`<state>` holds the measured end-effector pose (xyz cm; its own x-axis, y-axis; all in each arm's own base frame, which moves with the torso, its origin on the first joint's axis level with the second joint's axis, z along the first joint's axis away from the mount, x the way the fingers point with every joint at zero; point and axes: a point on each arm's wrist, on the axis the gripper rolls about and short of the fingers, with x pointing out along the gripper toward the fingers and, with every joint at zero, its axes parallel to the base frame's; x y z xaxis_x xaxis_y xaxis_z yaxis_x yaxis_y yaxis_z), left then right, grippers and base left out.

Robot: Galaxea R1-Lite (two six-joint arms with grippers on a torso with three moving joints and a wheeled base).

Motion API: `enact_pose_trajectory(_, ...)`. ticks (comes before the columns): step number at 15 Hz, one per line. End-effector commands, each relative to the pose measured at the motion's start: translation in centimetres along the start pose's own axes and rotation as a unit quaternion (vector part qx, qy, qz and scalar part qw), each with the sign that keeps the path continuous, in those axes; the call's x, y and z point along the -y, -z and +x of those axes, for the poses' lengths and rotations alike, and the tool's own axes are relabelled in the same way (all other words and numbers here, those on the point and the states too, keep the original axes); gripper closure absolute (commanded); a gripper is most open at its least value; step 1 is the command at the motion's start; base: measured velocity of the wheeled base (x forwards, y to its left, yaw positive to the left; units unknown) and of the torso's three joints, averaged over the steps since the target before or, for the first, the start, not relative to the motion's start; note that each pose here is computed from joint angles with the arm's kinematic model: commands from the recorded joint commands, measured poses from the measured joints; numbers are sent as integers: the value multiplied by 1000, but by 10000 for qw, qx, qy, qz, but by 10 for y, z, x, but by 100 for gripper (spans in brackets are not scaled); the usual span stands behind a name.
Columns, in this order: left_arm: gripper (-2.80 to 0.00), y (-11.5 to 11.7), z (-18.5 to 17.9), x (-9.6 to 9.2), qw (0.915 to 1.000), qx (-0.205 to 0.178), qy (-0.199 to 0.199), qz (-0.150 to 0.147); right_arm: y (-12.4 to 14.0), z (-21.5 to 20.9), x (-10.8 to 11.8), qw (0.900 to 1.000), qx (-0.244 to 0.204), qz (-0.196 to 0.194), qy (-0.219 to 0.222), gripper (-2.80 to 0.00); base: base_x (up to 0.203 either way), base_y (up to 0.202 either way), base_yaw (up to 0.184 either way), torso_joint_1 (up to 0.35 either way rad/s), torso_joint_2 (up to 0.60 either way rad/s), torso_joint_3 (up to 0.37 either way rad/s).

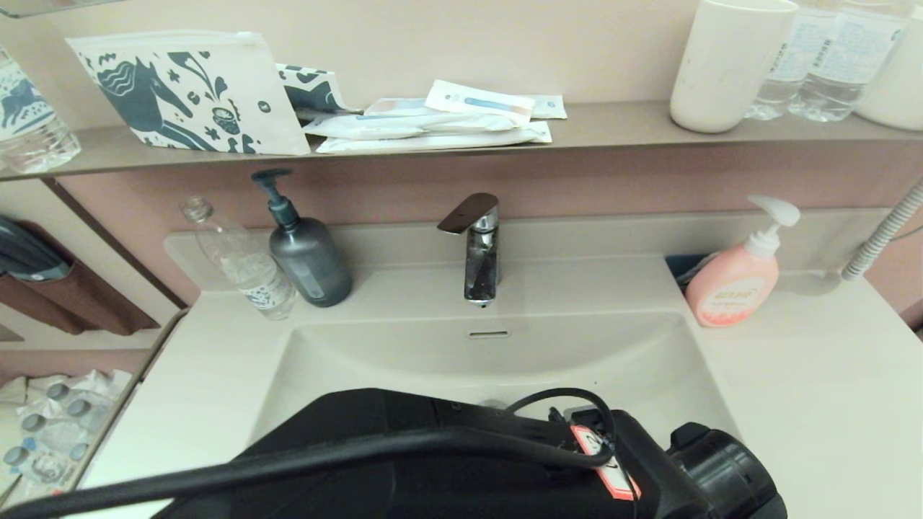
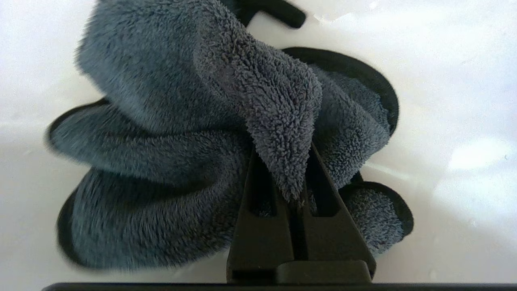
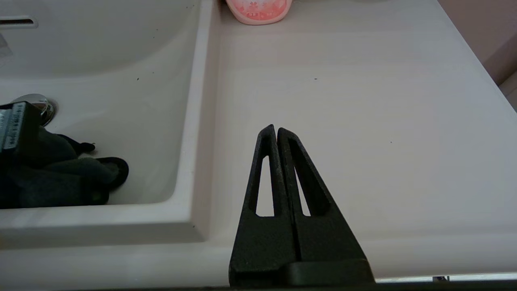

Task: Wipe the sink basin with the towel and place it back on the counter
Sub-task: Wipe the sink

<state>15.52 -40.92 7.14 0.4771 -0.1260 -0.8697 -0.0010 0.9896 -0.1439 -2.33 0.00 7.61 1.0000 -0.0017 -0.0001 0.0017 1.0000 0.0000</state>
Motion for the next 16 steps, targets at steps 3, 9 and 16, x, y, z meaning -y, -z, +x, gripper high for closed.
enact_pose_trajectory(3, 0, 6, 17, 1, 9997, -9, -186, 152, 0, 0, 0, 10000, -7, 0, -1, 0, 0, 0, 0, 0, 0, 0)
enact_pose_trajectory(9, 0, -3, 20, -1, 9987, -15, -183, 474, 0, 0, 0, 10000, -7, 0, -2, 0, 0, 0, 0, 0, 0, 0)
enact_pose_trajectory(16, 0, -26, 21, 12, 9992, 200, 112, 338, 0, 0, 0, 10000, -7, 0, -9, 0, 0, 0, 0, 0, 0, 0)
